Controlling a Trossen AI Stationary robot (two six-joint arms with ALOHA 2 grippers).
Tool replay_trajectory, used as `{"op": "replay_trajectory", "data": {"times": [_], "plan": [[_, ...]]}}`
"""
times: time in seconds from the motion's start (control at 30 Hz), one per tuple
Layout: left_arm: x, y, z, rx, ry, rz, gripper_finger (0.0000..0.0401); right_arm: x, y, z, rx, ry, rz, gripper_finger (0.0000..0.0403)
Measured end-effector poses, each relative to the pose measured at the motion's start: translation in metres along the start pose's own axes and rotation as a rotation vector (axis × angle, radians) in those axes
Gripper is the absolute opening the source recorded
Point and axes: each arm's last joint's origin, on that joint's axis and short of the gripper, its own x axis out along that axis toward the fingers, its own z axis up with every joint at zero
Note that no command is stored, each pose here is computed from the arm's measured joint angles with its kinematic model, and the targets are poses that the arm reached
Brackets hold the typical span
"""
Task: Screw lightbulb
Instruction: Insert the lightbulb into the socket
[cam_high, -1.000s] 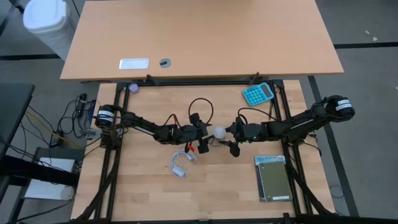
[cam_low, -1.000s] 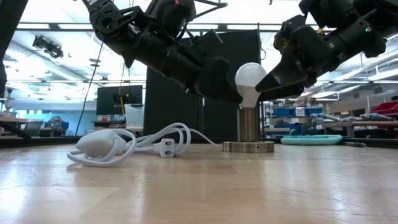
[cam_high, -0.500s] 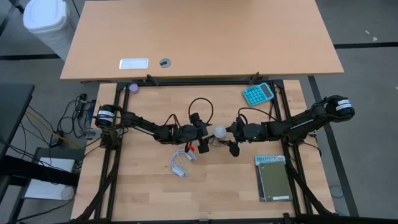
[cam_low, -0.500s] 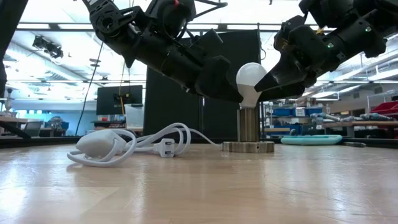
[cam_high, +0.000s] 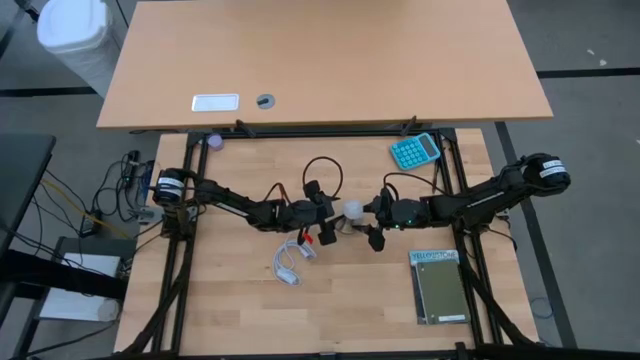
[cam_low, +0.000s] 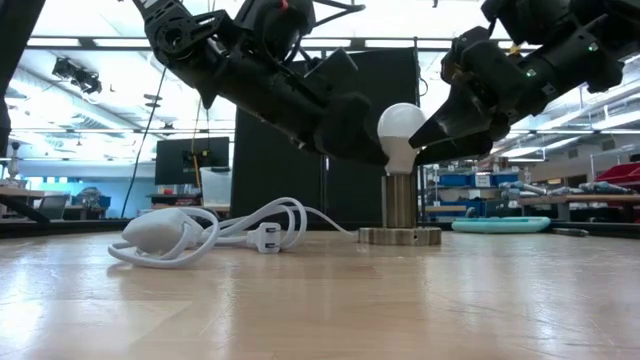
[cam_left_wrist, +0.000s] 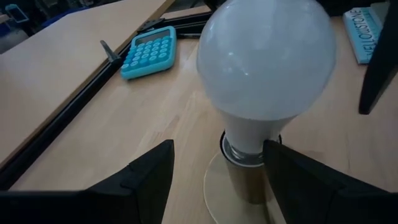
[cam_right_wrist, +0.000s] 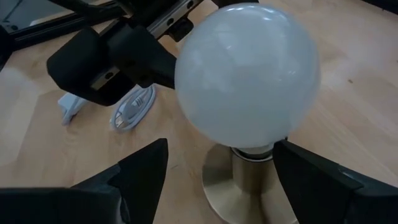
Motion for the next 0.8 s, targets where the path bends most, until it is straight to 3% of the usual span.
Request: {"op": "replay_trajectory", "data": {"times": [0.8], "plan": [[0.0003, 0.0021, -0.0014, -0.015, 0.014, 0.049, 0.025, -0.0019, 0.0069, -0.0005, 0.024, -0.009, 0.045, 0.0291]]}}
